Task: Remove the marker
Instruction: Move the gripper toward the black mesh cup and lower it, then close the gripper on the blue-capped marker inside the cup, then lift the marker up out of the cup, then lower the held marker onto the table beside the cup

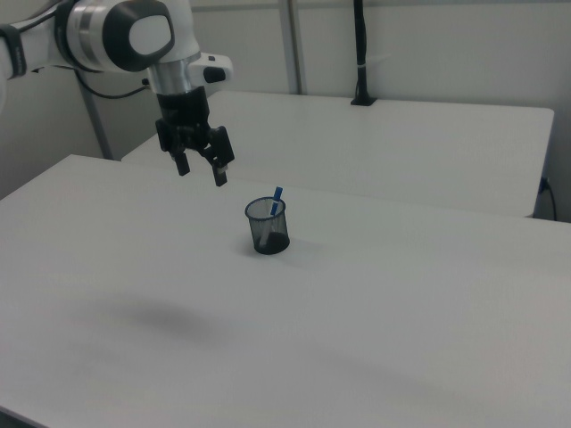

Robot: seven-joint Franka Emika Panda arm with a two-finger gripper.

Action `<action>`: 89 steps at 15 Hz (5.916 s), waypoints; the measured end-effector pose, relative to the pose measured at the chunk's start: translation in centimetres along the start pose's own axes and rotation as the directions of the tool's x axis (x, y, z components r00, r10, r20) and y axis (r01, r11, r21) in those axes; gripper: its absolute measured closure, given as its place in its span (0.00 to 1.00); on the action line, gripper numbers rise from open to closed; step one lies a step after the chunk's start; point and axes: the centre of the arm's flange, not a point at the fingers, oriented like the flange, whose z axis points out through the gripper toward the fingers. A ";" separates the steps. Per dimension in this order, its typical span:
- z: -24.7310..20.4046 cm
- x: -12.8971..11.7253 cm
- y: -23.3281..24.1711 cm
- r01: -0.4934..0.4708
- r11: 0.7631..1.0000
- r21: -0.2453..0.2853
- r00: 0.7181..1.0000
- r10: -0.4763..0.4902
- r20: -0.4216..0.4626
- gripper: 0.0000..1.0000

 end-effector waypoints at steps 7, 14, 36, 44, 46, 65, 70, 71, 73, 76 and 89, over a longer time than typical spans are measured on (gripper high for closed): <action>4.3 7.1 -1.5 0.005 1.000 -0.006 0.993 -0.005 -0.118 0.00; 11.0 12.9 -1.8 -0.056 0.998 0.005 0.953 0.054 -0.299 0.06; 17.0 17.2 -5.8 -0.073 0.997 0.029 0.897 0.079 -0.434 0.52; 17.2 16.9 -5.5 -0.044 0.999 -0.013 0.917 0.035 -0.398 0.56; 17.3 16.8 -5.4 -0.031 0.999 -0.023 0.926 0.020 -0.376 0.56; 1.8 13.9 -3.9 -0.046 0.997 0.057 0.853 0.069 -0.517 0.83; -1.7 8.8 -1.6 0.016 0.998 0.067 0.923 0.011 -0.385 0.83; -0.9 7.5 -1.5 0.053 0.996 0.070 0.946 -0.028 -0.324 0.83; 1.2 4.7 -1.0 0.121 0.990 0.076 0.978 -0.106 -0.179 0.83; 4.0 1.5 -0.7 0.202 0.975 0.097 0.979 -0.202 -0.013 0.83; 22.5 4.0 -3.4 0.312 0.949 0.049 0.919 -0.314 0.237 0.83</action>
